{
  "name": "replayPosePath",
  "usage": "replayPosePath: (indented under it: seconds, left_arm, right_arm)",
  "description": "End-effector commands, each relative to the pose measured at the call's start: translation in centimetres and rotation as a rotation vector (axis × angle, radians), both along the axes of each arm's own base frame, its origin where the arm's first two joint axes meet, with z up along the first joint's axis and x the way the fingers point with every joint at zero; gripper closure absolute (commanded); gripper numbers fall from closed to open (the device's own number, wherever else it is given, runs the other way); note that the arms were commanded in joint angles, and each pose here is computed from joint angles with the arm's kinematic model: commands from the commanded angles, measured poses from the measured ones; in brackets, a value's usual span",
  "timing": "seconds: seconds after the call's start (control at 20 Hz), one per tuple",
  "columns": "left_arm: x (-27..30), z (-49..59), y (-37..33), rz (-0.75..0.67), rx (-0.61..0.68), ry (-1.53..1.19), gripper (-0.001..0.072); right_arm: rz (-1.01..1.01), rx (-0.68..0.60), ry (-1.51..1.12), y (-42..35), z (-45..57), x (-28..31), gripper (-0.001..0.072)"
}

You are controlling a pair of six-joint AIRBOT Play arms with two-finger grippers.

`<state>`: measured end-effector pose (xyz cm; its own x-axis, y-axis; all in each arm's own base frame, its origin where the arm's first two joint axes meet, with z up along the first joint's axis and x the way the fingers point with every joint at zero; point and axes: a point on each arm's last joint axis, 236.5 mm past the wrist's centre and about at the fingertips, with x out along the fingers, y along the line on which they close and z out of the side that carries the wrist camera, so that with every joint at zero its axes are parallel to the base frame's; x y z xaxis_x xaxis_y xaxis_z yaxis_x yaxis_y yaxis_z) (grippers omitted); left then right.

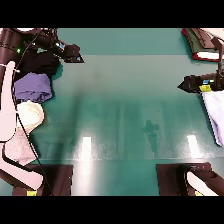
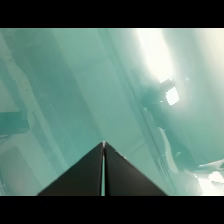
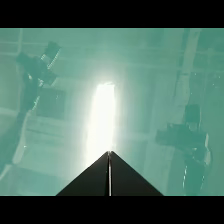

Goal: Fold the shirts.

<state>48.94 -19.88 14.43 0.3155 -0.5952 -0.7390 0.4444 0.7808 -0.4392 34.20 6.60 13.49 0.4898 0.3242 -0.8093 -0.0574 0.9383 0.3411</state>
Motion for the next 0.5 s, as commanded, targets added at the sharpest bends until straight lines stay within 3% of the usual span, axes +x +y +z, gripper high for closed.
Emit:
replayPosePath:
  seconds: [0.0,0.45]
  left_arm:
    - [0.05,0.06,0.02,0.002,0.0,-0.003,0.0682]
    - [0.05,0.06,0.02,0.002,0.0,-0.003,0.0682]
  right_arm:
    - [0.006,0.002,0.004,0.19,0.01,-0.14,0.0687]
    - [0.007,0.003,0.007,0.22,-0.03,-0.21,0.0687]
